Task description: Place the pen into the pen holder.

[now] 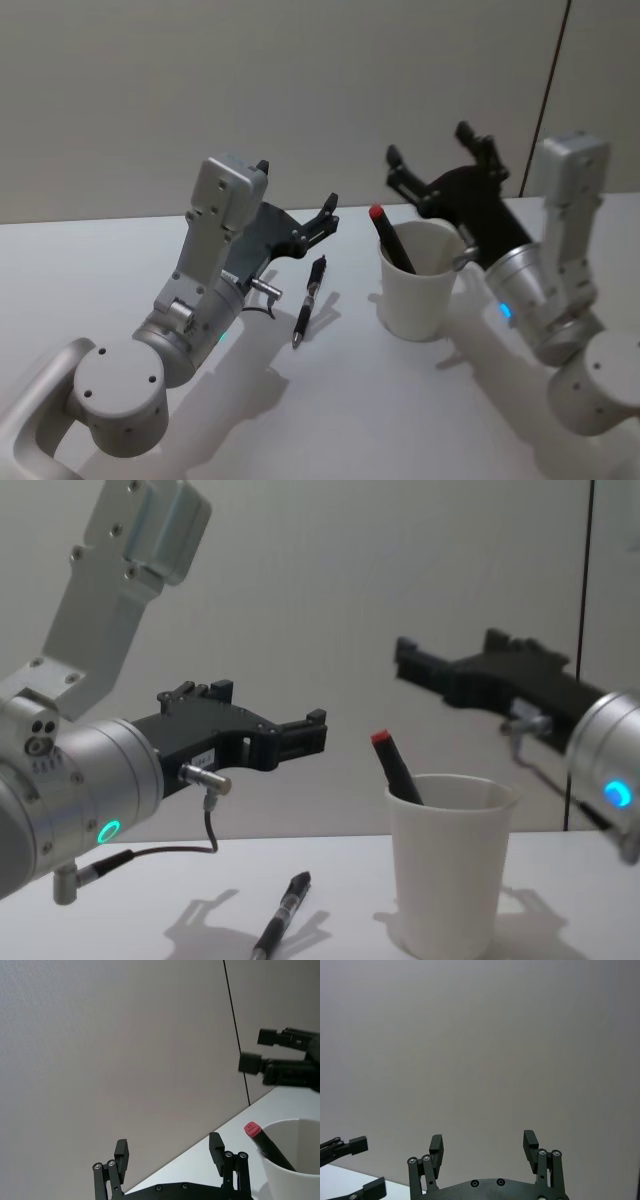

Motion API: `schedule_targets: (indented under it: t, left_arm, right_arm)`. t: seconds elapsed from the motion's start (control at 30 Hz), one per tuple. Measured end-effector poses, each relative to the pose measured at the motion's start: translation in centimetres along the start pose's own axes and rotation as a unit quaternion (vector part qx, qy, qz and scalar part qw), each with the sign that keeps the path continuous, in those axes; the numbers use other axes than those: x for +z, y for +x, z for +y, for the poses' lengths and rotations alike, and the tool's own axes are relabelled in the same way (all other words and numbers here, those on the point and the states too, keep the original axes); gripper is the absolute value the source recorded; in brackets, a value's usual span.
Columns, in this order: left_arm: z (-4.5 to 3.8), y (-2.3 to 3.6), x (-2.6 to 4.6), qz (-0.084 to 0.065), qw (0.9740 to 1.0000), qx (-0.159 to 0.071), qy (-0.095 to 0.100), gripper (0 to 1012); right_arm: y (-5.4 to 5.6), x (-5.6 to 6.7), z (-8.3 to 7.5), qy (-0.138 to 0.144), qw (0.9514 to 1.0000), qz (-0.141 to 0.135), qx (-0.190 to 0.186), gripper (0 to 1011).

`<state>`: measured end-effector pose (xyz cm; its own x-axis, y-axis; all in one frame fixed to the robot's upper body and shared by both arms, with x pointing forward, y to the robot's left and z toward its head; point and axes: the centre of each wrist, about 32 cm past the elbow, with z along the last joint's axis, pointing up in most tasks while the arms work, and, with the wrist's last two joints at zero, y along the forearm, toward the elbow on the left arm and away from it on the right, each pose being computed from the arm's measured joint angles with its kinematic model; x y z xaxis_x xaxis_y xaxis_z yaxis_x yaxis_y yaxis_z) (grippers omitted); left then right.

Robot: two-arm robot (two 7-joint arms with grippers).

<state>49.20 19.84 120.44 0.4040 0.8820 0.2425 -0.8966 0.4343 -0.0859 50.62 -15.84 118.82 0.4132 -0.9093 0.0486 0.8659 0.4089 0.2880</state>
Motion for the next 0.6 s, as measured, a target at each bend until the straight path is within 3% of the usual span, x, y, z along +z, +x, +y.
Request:
schedule_targets:
  t: [0.03,0.1,0.17,0.23,0.37,0.4,0.43,0.6]
  left_arm:
    - [0.0,0.0,0.0,0.0,1.0,0.0,0.0,1000]
    - [0.0,0.0,0.0,0.0,1.0,0.0,0.0,1001]
    - [0.0,0.0,0.0,0.0,1.0,0.0,0.0,1000]
    - [0.0,0.0,0.0,0.0,1.0,0.0,0.0,1001]
    - [0.0,0.0,0.0,0.0,1.0,0.0,0.0,1001]
    - [0.0,0.0,0.0,0.0,1.0,0.0,0.0,1001]
    - [0.0,0.0,0.0,0.0,1.0,0.0,0.0,1001]
    - [0.0,0.0,0.0,0.0,1.0,0.0,0.0,1001]
  right_arm:
    - [0.7,0.4,-0.2,0.001,1.0,0.002,-0.002,1001]
    - [1.0,0.6,-0.3,0.002,1.0,0.003,-0.004,1001]
    - [2.3,1.4,-0.7,0.001,0.9999,0.01,-0.008,1002]
    - [2.7,1.6,-0.8,0.0,0.9999,0.011,-0.009,1002]
    - [5.7,3.0,-2.2,-0.012,0.9997,0.018,-0.012,1002]
    - [5.7,3.0,-2.2,-0.012,0.9997,0.018,-0.012,1001]
    - [6.6,3.4,-2.7,-0.019,0.9996,0.019,-0.009,1002]
    - [9.0,4.5,-4.4,-0.044,0.9988,0.018,0.005,1002]
